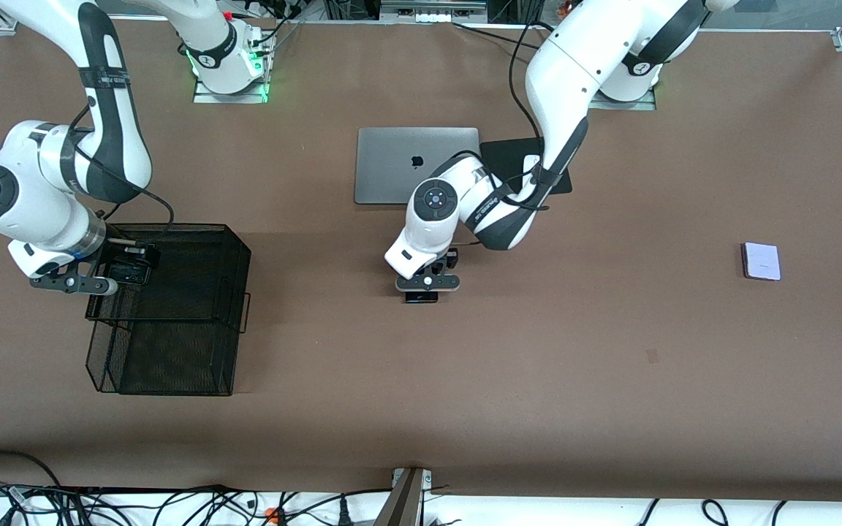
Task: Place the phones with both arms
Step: 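Set the black slab phone down beside the laptop with the left gripper, then grasp the black phone and white phone with the right and left grippers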
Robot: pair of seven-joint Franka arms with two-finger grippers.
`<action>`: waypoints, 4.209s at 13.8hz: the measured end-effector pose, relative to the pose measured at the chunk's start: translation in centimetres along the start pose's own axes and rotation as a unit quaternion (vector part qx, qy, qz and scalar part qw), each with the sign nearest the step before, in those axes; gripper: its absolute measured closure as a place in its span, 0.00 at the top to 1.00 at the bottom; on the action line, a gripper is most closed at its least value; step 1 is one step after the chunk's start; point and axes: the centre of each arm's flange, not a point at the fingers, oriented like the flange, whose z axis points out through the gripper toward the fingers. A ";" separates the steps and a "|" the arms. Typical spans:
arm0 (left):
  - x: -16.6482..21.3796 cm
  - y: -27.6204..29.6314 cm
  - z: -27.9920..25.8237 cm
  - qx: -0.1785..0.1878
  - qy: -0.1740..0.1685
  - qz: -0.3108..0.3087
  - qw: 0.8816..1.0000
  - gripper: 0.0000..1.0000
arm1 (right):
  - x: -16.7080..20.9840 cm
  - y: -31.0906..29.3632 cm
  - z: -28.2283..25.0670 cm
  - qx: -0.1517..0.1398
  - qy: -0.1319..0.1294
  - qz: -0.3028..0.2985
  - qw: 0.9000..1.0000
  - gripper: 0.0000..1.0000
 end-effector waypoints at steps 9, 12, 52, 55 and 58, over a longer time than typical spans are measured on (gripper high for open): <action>0.7 0.5 0.9 0.001 0.007 -0.023 1.000 1.00 | 0.4 -0.1 0.8 -0.008 -0.002 0.000 1.000 0.84; 2.2 -0.6 -1.1 0.026 -0.002 -0.037 0.999 1.00 | 1.7 -0.4 -2.4 -0.003 0.011 -0.003 1.000 1.00; 0.5 -77.2 -7.9 0.058 0.029 0.069 0.996 1.00 | -9.3 -53.8 9.4 0.070 0.099 -0.067 0.990 1.00; 0.5 -77.1 -7.0 0.055 0.032 0.067 0.996 1.00 | -9.6 -54.0 9.5 0.069 0.098 -0.069 0.990 1.00; 0.5 -77.2 -6.9 0.055 0.035 0.066 0.996 1.00 | -9.9 -54.2 9.7 0.068 0.098 -0.072 0.990 1.00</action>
